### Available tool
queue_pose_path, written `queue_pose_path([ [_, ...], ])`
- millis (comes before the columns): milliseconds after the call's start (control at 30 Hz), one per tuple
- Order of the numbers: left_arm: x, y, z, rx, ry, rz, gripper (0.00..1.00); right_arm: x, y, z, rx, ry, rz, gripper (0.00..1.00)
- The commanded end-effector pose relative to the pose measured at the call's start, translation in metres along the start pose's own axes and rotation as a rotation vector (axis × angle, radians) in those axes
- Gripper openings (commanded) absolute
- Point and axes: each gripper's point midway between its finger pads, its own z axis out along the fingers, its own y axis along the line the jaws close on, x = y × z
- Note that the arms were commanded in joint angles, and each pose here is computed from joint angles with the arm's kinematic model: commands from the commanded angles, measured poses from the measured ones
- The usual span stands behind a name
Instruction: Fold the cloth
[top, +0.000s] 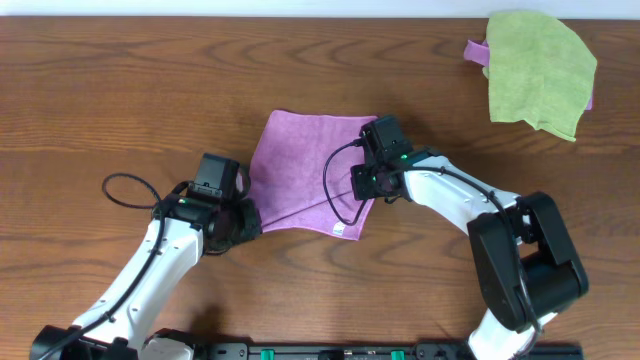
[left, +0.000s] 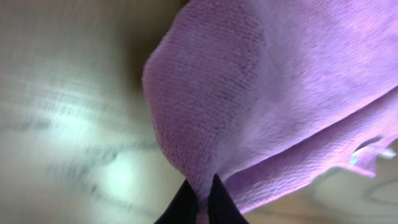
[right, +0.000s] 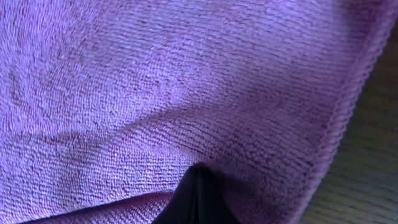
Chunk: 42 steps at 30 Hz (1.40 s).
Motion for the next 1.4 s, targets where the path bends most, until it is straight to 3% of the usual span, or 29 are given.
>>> queue_pose_path([
  [0,0.006,0.012,-0.005,-0.067,0.007,0.003,0.38,0.039,-0.021,0.021,0.089,0.118,-0.007,0.01],
  [67,0.018,0.013,-0.007,-0.086,0.045,0.004,0.88,0.039,-0.021,0.021,0.089,0.118,-0.007,0.01],
  [100,0.023,0.015,-0.008,-0.104,0.056,0.011,0.97,0.039,-0.021,0.021,0.089,0.117,-0.007,0.01],
  [267,0.024,0.01,-0.01,-0.115,0.029,0.05,0.95,0.04,-0.021,0.021,0.089,0.118,-0.007,0.01],
  [533,-0.013,-0.002,-0.011,-0.093,-0.135,0.07,0.97,0.041,-0.022,0.021,0.091,0.126,-0.006,0.01],
  [567,-0.013,-0.003,-0.011,-0.084,-0.134,0.071,0.96,0.041,-0.022,0.021,0.091,0.126,-0.006,0.01],
  [600,-0.012,-0.004,-0.011,-0.077,-0.13,0.071,0.8,0.041,-0.022,0.021,0.091,0.126,-0.006,0.01],
  [633,-0.011,-0.006,-0.01,-0.069,-0.122,0.071,0.47,0.041,-0.022,0.021,0.091,0.125,-0.006,0.01],
  [733,-0.009,-0.007,-0.01,-0.06,-0.115,0.071,0.09,0.041,-0.022,0.021,0.091,0.124,-0.006,0.01],
  [867,0.003,-0.015,-0.009,-0.006,-0.054,0.07,0.06,0.041,-0.022,0.021,0.091,0.124,-0.006,0.01],
  [1033,0.016,-0.005,-0.002,-0.048,-0.019,0.069,0.06,0.041,-0.022,0.021,0.091,0.123,-0.006,0.01],
  [1367,0.02,0.009,0.012,-0.08,-0.04,0.059,0.06,0.041,-0.022,0.021,0.094,0.124,-0.006,0.01],
])
